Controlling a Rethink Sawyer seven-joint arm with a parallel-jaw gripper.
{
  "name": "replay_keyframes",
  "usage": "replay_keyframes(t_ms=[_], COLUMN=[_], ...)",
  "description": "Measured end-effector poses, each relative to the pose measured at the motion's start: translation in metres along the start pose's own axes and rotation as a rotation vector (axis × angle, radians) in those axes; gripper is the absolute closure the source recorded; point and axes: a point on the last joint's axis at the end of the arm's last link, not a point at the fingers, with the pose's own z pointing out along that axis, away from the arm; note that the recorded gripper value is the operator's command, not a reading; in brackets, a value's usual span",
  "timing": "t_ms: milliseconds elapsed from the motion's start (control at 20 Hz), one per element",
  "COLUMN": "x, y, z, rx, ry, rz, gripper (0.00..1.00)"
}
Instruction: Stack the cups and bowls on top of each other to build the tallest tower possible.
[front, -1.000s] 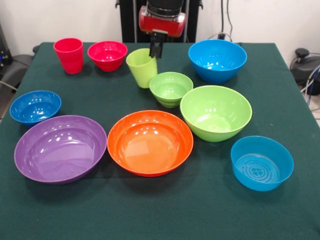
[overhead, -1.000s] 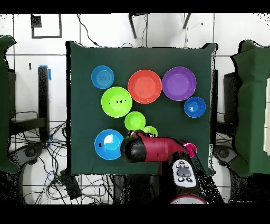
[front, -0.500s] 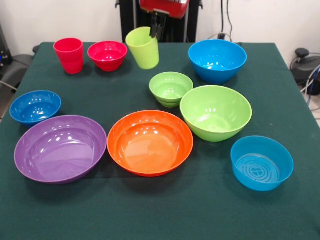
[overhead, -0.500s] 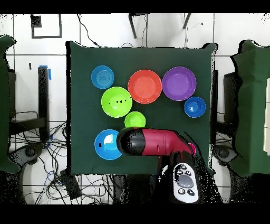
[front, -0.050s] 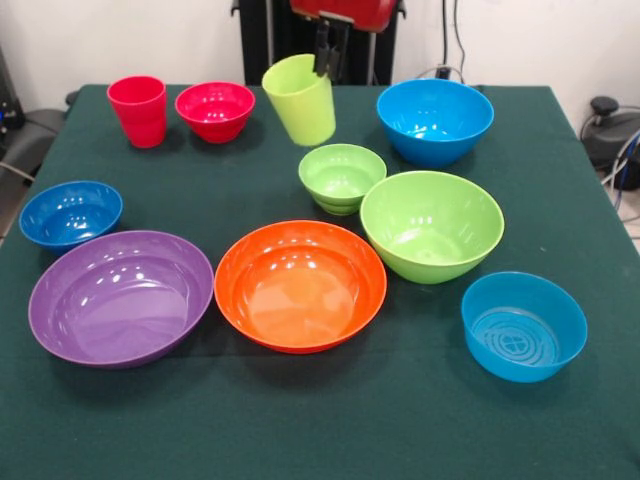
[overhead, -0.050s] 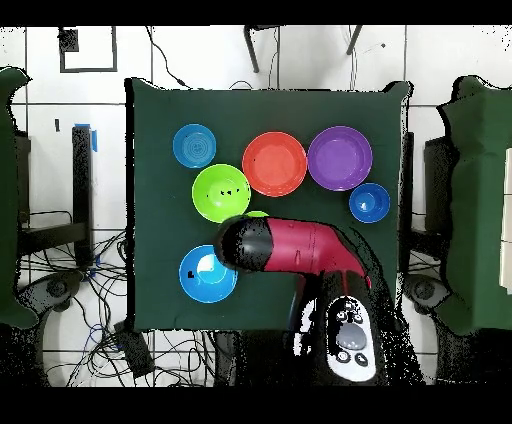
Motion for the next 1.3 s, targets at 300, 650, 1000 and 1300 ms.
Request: replay_keyframes(t_ms=[300,650,1000,1300], x=[-0.041,-0.076,-0.094,-0.121], y=[0.032,0.082,0.125,0.16], z=[-0.01,-0.022,-0.037,-0.031], rx=[-0.038,-0.056,-0.057,-0.075], ry=[-0.062,-0.085,-0.047,-0.082], rz=[0.009,-0.022,-0.043,-0.042], gripper=[1.0,1.0,1.0,1.0])
